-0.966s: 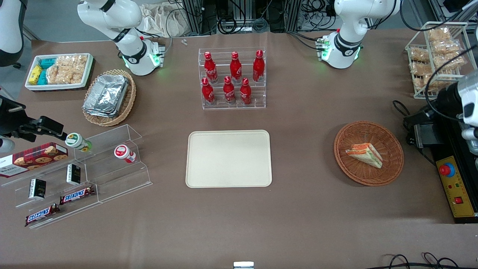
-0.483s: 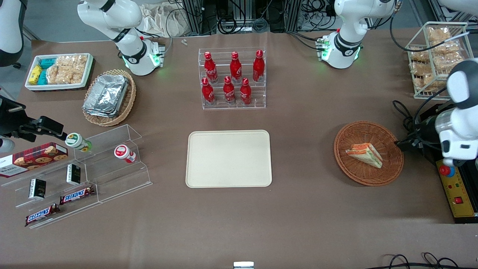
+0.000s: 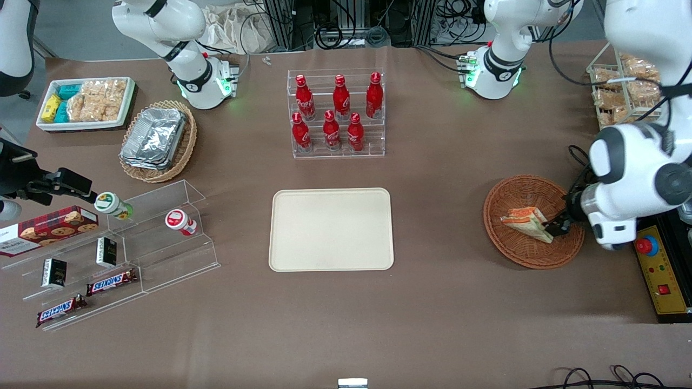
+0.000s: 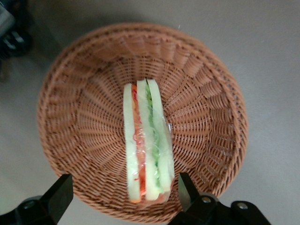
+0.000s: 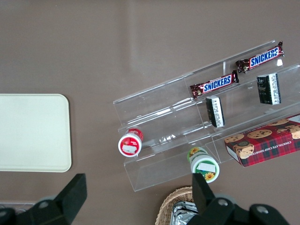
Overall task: Place sandwich from basket to tray
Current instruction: 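Lower the open left gripper over the wrapped sandwich in the basket, then close the left gripper on the sandwich and lift it from the basket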
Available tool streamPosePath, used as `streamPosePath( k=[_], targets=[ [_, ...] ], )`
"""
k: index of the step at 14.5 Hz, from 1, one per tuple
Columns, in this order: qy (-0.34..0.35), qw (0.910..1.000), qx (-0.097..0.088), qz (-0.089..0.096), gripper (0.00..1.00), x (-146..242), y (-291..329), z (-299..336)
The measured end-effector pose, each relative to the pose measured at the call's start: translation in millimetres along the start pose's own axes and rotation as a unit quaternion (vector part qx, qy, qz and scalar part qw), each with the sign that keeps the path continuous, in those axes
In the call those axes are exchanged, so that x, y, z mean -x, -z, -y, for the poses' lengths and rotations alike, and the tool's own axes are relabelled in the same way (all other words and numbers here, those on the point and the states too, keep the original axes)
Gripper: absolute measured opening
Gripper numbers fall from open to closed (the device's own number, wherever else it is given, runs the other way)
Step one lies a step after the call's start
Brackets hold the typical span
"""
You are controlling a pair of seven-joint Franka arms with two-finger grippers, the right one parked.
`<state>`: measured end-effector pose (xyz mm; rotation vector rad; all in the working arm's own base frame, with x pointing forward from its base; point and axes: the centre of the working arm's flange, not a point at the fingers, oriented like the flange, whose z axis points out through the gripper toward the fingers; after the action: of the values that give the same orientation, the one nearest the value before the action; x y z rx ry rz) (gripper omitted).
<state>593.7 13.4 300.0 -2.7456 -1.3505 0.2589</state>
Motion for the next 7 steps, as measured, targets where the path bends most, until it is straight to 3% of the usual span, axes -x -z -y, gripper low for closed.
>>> streamPosePath(
  k=[4,6,7],
  targets=[
    [0.015,0.9994,-0.027,0.013,1.0,3.3,-49.1,-11.6],
    [0.018,0.9993,-0.03,0.014,1.0,2.3,-58.9,-13.1],
    [0.019,0.9993,-0.03,0.013,0.94,1.7,-62.1,-13.7]
  ],
)
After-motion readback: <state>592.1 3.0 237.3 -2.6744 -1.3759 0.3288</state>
